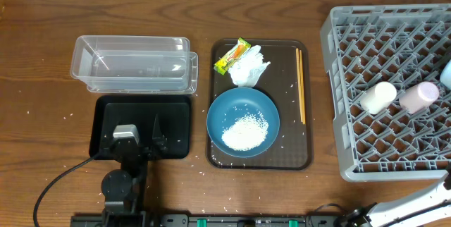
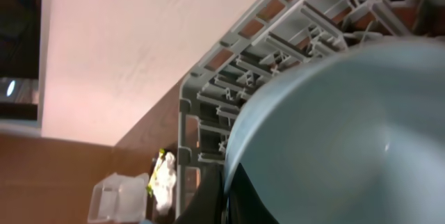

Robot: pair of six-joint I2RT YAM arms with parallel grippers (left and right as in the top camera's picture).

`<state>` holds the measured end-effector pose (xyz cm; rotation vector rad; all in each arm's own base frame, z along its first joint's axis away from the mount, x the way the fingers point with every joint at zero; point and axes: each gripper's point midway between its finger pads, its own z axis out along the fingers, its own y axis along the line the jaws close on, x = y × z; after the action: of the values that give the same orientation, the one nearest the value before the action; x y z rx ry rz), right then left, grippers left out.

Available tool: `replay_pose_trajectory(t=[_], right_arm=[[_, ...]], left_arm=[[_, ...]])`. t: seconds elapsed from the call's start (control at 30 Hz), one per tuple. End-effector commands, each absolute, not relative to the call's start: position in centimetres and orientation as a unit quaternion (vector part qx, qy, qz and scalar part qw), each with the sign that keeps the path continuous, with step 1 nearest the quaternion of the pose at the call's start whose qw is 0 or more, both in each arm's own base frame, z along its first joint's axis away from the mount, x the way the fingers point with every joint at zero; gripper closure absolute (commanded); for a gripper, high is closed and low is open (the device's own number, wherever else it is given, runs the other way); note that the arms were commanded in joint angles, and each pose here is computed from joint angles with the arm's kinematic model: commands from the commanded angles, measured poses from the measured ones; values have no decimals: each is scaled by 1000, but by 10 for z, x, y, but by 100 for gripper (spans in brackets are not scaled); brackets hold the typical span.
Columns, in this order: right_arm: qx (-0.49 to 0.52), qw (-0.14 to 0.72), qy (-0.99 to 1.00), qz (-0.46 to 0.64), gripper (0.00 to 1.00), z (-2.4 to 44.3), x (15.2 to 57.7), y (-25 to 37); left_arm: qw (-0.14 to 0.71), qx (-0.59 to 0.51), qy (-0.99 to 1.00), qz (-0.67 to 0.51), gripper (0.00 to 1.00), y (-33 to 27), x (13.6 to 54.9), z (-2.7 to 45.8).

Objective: Sort waste into correct bins and load items into the dishwasher rack
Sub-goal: 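Carry the light-blue bowl to the rack and lower it in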

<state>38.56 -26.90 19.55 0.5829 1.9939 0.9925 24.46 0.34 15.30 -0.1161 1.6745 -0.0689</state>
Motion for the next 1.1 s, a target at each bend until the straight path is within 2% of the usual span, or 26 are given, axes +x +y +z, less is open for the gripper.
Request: replay_pose_trajectory(t=[0.0,0.37,0.53,0.77,0.87,0.93,1.0,1.07], right_arm=[[255,414,757,437,99,204,383,-268],[299,407,739,447,98,191,366,-282],[348,388,739,427,91,178,346,-299],[418,365,731,398,91,180,314,-316],[462,341,738,355,78,180,299,-322],[495,324,736,330,57,183,290,-324],[519,315,731,312,42,190,283,-323],[533,317,725,299,39,202,278,-321]], left_arm=[[650,-55,758,-21,3,6,244,136],[650,-55,758,-21,3,6,244,136],[650,-55,758,-21,3,6,244,136],[650,-55,758,-21,3,6,244,136],[650,-55,758,-21,4,6,244,136],[650,-55,758,-21,3,6,244,136],[650,-55,758,-21,3,6,244,136],[650,-55,758,-21,4,7,244,136]])
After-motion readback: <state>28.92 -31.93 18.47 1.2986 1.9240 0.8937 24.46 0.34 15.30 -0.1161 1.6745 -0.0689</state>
